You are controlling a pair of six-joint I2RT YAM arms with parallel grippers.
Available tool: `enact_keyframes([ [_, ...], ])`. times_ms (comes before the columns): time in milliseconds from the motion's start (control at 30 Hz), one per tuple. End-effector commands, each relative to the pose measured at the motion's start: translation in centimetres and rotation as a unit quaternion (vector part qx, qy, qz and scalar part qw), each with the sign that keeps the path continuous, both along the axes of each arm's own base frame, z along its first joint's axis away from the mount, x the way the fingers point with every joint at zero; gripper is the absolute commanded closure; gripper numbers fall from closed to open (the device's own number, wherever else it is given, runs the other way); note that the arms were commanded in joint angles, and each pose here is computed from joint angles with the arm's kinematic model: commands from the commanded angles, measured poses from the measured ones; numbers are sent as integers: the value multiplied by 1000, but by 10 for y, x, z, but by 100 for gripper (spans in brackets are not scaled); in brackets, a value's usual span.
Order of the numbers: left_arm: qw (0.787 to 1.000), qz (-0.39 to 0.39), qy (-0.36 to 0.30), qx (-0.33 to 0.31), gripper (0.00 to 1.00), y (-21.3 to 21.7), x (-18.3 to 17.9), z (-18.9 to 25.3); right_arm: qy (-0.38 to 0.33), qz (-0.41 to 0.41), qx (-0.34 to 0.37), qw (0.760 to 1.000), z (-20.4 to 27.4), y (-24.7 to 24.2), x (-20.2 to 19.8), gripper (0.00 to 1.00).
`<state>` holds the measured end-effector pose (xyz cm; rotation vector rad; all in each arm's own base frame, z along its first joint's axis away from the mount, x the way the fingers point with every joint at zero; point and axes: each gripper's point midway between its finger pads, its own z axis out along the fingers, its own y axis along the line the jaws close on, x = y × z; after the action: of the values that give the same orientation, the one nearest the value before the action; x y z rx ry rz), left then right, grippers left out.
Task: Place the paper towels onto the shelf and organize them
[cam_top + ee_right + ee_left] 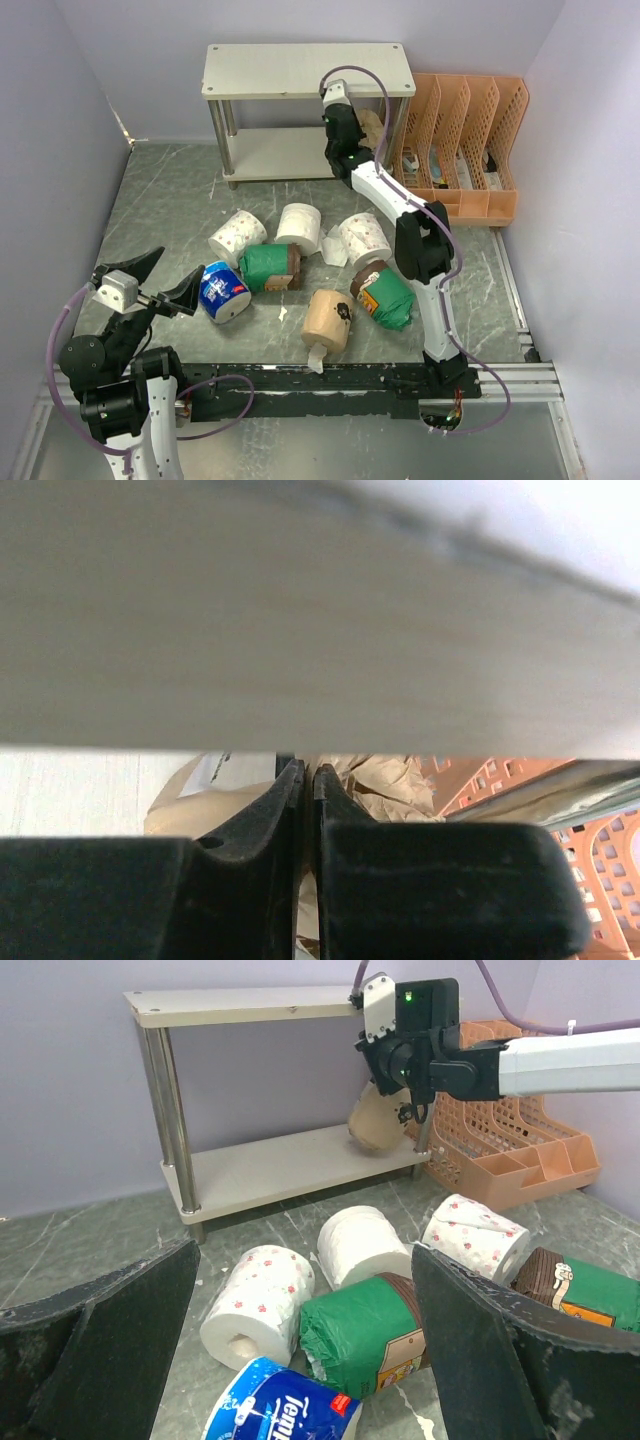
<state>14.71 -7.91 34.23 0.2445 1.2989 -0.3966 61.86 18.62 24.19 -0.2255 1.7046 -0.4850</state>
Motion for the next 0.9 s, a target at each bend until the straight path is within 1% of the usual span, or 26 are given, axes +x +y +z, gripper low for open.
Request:
enact_keyframes([
  [0,1000,-9,-17,3,1,-3,-4,6,23,-18,-54,998,-34,-10,3,93],
  [67,1000,-8,-17,3,1,-3,-4,6,22,-18,-64,998,-38,-11,4,88],
  [200,1000,-8,-17,3,1,-3,-4,6,17,-25,-75,997,-43,-13,6,72],
  [267,1000,-8,-17,3,1,-3,-4,5,17,-26,-74,997,-47,-13,6,66],
  [367,1000,-8,-17,3,1,-3,-4,6,18,-27,-72,997,-54,-14,6,62],
  [433,1000,-7,-17,3,1,-3,-4,6,5,-38,-66,997,-52,-17,4,55],
  [533,1000,-9,-17,4,1,-3,-4,5,-19,-50,-46,997,-39,-20,-2,48],
  [633,1000,-11,-17,4,1,-4,-4,5,-63,-48,-14,997,-7,-20,-16,45],
  [700,1000,-11,-18,4,1,-4,-4,5,-97,-32,8,995,18,0,-37,30],
  [767,1000,-10,-18,4,1,-4,-4,5,-130,-21,25,991,43,10,-60,28],
  [833,1000,-7,-18,3,1,-3,-3,5,-149,-4,36,988,60,24,-90,7],
  [867,1000,-6,-17,3,1,-3,-3,5,-152,5,39,988,59,31,-106,1],
])
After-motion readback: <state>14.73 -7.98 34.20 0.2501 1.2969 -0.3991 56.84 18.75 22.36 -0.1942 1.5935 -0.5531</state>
